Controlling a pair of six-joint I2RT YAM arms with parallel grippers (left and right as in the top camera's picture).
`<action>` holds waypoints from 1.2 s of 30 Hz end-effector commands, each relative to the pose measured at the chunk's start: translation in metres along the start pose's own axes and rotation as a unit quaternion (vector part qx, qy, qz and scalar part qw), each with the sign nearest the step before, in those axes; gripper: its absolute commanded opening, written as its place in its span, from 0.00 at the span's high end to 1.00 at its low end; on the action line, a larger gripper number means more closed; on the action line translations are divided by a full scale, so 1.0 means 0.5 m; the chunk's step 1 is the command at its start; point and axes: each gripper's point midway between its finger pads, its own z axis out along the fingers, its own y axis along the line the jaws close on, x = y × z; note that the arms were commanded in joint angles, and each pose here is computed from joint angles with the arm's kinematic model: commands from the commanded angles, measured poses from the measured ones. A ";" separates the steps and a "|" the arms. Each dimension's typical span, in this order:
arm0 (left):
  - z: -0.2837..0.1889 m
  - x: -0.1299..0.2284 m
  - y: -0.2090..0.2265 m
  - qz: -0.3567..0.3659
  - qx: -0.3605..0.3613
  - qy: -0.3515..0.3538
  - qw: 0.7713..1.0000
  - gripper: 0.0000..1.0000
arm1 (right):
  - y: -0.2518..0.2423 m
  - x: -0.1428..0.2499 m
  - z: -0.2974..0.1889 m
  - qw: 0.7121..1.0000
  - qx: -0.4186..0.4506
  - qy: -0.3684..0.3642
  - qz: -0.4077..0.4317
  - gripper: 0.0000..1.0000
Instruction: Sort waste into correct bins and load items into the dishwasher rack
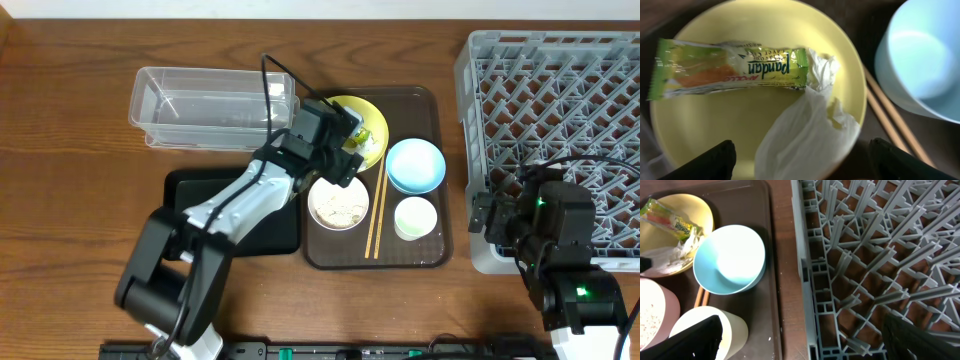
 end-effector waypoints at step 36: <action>-0.236 -0.098 0.306 -0.140 -0.175 -0.134 0.965 0.87 | 0.013 -0.015 -0.011 1.000 -0.013 -0.009 0.002 0.01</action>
